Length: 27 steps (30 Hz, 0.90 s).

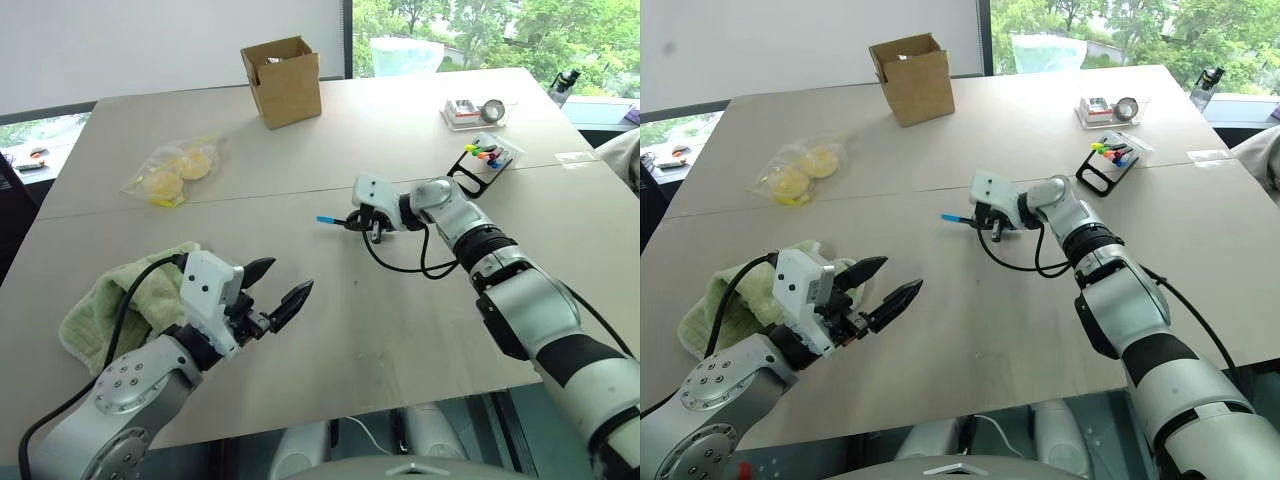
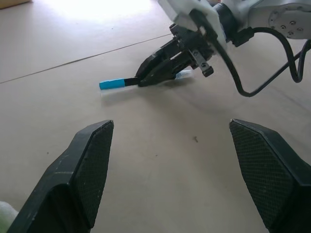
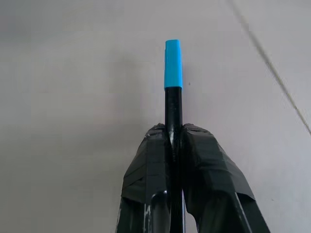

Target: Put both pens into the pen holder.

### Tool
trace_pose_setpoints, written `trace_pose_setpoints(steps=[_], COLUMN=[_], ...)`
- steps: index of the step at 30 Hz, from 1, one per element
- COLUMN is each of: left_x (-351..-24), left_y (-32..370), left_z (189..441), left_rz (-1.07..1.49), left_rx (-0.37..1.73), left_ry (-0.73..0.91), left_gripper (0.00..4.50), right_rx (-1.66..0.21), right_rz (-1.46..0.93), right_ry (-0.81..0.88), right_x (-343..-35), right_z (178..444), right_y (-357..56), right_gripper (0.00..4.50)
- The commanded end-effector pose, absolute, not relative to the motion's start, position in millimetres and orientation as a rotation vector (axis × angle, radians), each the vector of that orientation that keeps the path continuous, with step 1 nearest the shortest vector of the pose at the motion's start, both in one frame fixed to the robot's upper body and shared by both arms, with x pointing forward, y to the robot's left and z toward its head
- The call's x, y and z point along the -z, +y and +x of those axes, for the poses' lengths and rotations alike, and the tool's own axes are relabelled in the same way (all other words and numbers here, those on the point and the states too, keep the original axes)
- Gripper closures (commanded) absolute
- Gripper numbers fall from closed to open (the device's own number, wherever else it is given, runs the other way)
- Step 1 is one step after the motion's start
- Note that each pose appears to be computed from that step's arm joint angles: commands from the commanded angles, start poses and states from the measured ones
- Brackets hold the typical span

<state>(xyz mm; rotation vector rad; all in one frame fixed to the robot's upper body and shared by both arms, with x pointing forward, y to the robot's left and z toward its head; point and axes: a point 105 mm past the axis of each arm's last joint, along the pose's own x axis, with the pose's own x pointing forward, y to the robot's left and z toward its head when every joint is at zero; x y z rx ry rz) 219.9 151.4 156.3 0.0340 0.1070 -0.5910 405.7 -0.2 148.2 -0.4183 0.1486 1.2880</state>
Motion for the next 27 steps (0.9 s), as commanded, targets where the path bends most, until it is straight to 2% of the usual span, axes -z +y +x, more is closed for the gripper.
trace_pose_setpoints(steps=[1, 5, 8, 11, 14, 16, 22, 23, 25, 27], left_x=[-167, -166, -165, -166, -166, -166, -165, -165, -164, -163], left_y=[147, 145, 142, 142, 142, 142, 141, 141, 139, 139], left_z=[216, 217, 219, 224, 226, 226, 227, 226, 225, 225], left_rz=[0.048, 0.033, 0.025, 0.019, 0.026, 0.032, 0.038, 0.038, 0.036, 0.034], left_rx=[0.594, 0.6, 0.612, 0.622, 0.639, 0.648, 0.659, 0.66, 0.661, 0.661], left_ry=[0.05, 0.051, 0.049, 0.045, 0.049, 0.054, 0.06, 0.06, 0.061, 0.063], left_gripper=[0.58, 0.58, 0.58, 0.58, 0.58, 0.58, 0.58, 0.58, 0.58, 0.58], right_rx=[-1.258, -1.083, -0.974, -0.978, -1.071, -1.063, -1.116, -1.123, -1.151, -1.13], right_rz=[-0.199, -0.016, 0.075, 0.031, -0.307, -0.479, -0.585, -0.616, -0.656, -0.695], right_ry=[-0.099, -0.185, -0.16, -0.029, 0.238, 0.36, 0.456, 0.466, 0.485, 0.473], right_x=[-206, -234, -237, -209, -141, -111, -98, -97, -97, -101], right_z=[410, 426, 436, 433, 410, 402, 391, 391, 390, 395], right_y=[-12, -49, -70, -71, -66, -72, -71, -73, -74, -74], right_gripper=[4.44, 4.44, 4.44, 4.44, 4.44, 4.44, 4.44, 3.55, 2.83, 1.88])
